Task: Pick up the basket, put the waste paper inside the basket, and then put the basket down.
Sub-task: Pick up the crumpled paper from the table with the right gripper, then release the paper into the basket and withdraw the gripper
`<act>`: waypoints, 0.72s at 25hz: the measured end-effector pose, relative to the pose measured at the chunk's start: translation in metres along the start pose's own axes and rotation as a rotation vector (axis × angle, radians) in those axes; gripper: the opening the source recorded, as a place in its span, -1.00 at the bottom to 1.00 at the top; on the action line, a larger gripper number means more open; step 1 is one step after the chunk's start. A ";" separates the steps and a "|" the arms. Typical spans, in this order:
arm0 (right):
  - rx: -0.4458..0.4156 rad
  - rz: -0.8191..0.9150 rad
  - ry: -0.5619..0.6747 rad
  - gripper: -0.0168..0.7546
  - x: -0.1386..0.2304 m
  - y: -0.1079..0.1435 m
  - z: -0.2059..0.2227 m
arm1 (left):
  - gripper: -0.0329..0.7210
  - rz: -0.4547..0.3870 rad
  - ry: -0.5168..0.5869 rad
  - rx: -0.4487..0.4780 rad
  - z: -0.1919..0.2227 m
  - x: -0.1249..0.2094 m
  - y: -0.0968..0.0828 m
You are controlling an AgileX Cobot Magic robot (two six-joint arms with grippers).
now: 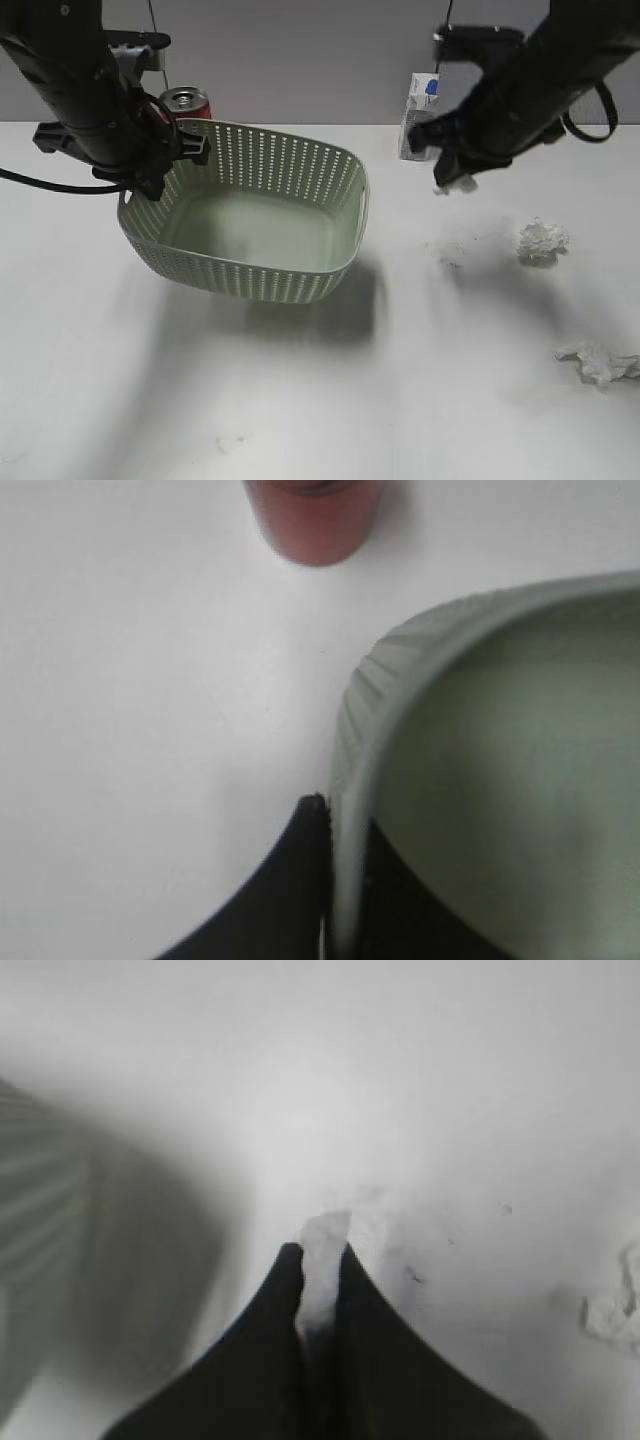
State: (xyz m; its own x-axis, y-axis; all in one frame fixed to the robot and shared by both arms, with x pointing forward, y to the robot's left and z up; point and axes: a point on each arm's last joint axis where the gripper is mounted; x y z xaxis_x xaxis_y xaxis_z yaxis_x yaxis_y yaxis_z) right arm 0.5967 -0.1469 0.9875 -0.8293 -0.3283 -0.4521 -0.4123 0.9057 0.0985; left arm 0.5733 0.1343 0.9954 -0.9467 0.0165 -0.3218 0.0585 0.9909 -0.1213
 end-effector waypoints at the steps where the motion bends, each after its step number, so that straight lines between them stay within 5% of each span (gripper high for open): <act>1: -0.014 -0.032 -0.041 -0.92 -0.007 0.010 -0.012 | -0.91 0.000 -0.001 0.000 0.000 0.000 0.000; 8: -0.114 -0.227 -0.319 -0.92 -0.044 0.089 -0.067 | -0.91 -0.001 -0.005 0.003 0.000 0.000 0.000; 13: -0.150 -0.321 -0.288 -0.87 -0.039 0.121 -0.036 | -0.91 -0.001 -0.005 0.003 0.000 0.000 0.000; 15: -0.158 -0.320 -0.239 -0.65 -0.035 0.125 -0.016 | -0.91 0.000 -0.005 0.003 0.000 0.000 -0.001; 18: -0.162 -0.314 -0.197 0.09 -0.031 0.126 0.001 | -0.91 0.000 -0.002 0.002 0.000 0.000 0.000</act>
State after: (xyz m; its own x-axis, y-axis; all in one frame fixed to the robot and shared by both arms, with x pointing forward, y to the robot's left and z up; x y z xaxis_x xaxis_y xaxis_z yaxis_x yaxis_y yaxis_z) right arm 0.5707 -0.0229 1.0133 -0.5721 -0.5100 -0.6424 -0.7009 0.7107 0.0600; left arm 0.5734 0.1339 0.9955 -0.9460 0.0165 -0.3237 0.0594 0.9906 -0.1232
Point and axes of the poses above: a point on each arm's last joint axis where the gripper is mounted, z pointing out along that axis toward the gripper, y along the wrist's bending axis when the last joint is at zero, x = y × z, and after that the axes turned 12 degrees about -z, right-handed
